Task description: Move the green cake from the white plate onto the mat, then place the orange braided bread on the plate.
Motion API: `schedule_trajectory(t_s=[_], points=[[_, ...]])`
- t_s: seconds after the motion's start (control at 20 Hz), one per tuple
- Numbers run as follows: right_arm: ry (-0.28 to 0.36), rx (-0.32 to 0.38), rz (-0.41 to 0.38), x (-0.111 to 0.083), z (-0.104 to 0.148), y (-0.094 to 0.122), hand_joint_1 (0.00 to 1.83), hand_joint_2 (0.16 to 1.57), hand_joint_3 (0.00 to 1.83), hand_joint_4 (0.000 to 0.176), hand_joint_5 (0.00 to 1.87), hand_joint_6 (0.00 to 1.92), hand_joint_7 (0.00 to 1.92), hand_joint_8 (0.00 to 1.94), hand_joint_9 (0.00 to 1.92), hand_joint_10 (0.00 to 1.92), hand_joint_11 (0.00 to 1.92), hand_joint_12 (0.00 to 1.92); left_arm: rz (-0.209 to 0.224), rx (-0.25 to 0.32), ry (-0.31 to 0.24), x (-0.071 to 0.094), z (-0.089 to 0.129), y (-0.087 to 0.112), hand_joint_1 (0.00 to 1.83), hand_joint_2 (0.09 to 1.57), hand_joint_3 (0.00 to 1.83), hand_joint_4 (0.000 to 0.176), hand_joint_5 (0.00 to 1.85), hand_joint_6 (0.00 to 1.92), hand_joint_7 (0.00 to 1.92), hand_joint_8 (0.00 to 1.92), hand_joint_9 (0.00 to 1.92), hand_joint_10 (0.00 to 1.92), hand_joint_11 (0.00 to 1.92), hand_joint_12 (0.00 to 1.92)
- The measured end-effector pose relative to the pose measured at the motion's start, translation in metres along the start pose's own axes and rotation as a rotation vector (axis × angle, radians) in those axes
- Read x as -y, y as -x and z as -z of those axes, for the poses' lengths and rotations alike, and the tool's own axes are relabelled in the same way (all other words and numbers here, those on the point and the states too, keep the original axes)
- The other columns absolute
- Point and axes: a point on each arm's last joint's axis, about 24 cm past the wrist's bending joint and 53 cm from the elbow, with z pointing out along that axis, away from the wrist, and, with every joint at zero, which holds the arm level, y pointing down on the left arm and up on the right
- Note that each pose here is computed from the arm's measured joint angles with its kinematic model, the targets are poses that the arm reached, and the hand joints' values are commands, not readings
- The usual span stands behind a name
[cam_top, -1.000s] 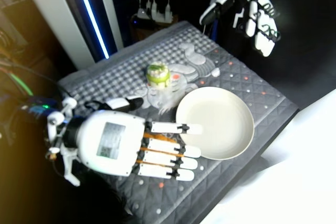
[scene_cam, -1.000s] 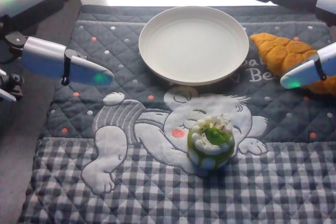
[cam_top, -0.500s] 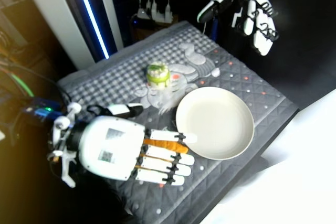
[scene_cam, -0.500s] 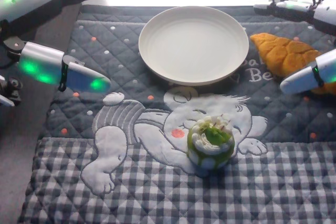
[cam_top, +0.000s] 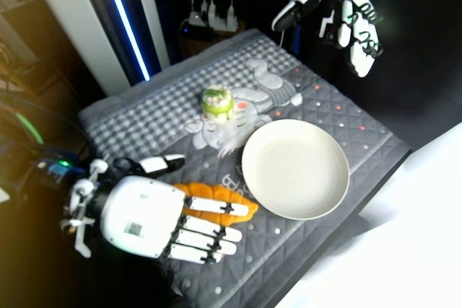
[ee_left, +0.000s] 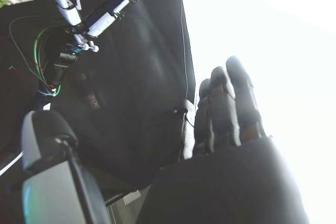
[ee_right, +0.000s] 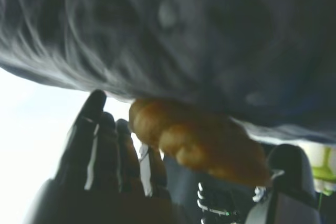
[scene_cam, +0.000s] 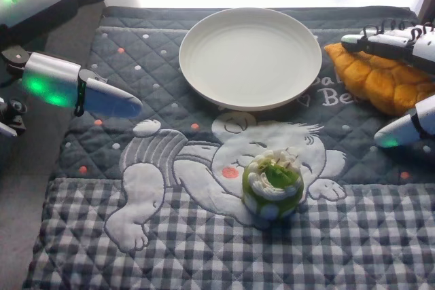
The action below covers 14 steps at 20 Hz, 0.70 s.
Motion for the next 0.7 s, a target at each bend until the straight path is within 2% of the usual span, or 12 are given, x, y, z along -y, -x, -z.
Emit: schedule_trajectory(t_s=[0.05,0.1,0.15,0.2,0.25,0.35,0.4,0.45,0.5,0.55,0.65,0.7], points=[[0.001,0.002,-0.007,0.0,0.0,0.0,1.06,0.79,0.0,0.108,0.0,0.0,0.38,0.01,0.47,0.04,0.17,1.0,0.0,0.0,-0.001,0.0,0.0,0.0,0.72,0.72,0.0,0.176,0.09,0.01,0.09,0.0,0.16,0.0,0.04,0.47],[0.013,0.01,-0.024,-0.003,0.0,0.002,1.24,0.83,0.0,0.007,0.24,0.01,0.71,0.05,0.76,0.07,0.28,0.99,0.0,0.0,-0.002,0.0,0.0,0.0,0.72,0.71,0.0,0.176,0.08,0.0,0.07,0.0,0.16,0.0,0.04,0.48],[0.022,0.017,-0.032,-0.005,0.0,0.004,1.33,0.87,0.0,0.0,0.4,0.01,0.93,0.04,0.89,0.06,0.2,1.04,0.0,0.0,-0.002,0.0,0.0,0.0,0.72,0.71,0.0,0.176,0.07,0.0,0.06,0.0,0.16,0.0,0.05,0.48],[0.037,0.033,-0.036,-0.008,0.0,0.01,1.47,0.95,0.0,0.0,0.68,0.03,1.24,0.15,1.14,0.7,0.56,1.12,0.0,0.0,-0.002,0.001,0.0,0.0,0.73,0.72,0.01,0.176,0.07,0.0,0.06,0.0,0.17,0.01,0.04,0.48],[0.042,0.041,-0.039,-0.008,0.001,0.013,1.41,1.05,0.0,0.0,0.84,0.65,1.2,0.51,1.11,0.99,0.73,0.98,-0.001,0.0,-0.003,0.001,0.0,0.0,0.73,0.73,0.01,0.176,0.06,0.0,0.07,0.0,0.18,0.01,0.05,0.49],[0.054,0.052,-0.043,-0.011,0.001,0.016,1.29,1.06,0.0,0.0,0.98,0.83,1.25,0.66,1.36,0.36,1.2,0.91,-0.007,0.0,-0.001,0.0,0.0,0.0,0.74,0.72,0.0,0.176,0.06,0.0,0.08,0.01,0.19,0.01,0.05,0.49],[0.06,0.061,-0.05,-0.012,0.001,0.018,1.28,1.05,0.0,0.0,1.0,0.84,1.26,0.63,1.42,0.33,1.16,1.12,-0.008,0.0,-0.001,0.0,0.0,0.0,0.75,0.7,0.0,0.176,0.07,0.0,0.09,0.01,0.2,0.01,0.07,0.5],[0.07,0.071,-0.054,-0.014,0.002,0.022,1.27,1.06,0.0,0.0,0.98,0.91,1.24,0.64,1.38,0.27,1.07,1.13,-0.011,-0.001,-0.001,0.0,0.0,0.0,0.75,0.71,0.0,0.176,0.07,0.0,0.09,0.01,0.19,0.01,0.06,0.5],[0.084,0.081,-0.057,-0.017,0.004,0.026,1.38,1.03,0.0,0.0,1.01,0.77,1.34,0.27,1.27,0.75,1.07,1.12,-0.011,-0.001,-0.001,0.0,0.0,-0.001,0.75,0.72,0.0,0.176,0.08,0.0,0.06,0.0,0.16,0.0,0.02,0.49],[0.089,0.084,-0.056,-0.018,0.004,0.027,1.4,1.04,0.01,0.0,0.98,0.8,1.27,0.34,1.17,0.94,1.07,0.98,-0.011,-0.001,0.002,0.0,-0.001,-0.001,0.75,0.72,0.0,0.176,0.08,0.01,0.06,0.0,0.16,0.0,0.01,0.49],[0.104,0.087,-0.053,-0.022,0.005,0.028,1.3,1.04,0.0,0.0,1.01,0.76,1.28,0.62,1.36,0.43,1.14,1.11,-0.007,-0.004,0.0,-0.001,-0.002,-0.004,0.75,0.73,0.0,0.176,0.11,0.0,0.07,0.0,0.18,0.0,0.0,0.55],[0.108,0.087,-0.053,-0.023,0.005,0.028,1.3,1.04,0.0,0.0,1.01,0.77,1.3,0.61,1.42,0.3,1.18,1.08,-0.005,-0.005,-0.003,0.0,-0.003,-0.006,0.75,0.73,0.0,0.176,0.1,0.0,0.05,0.0,0.16,0.0,0.0,0.52]])
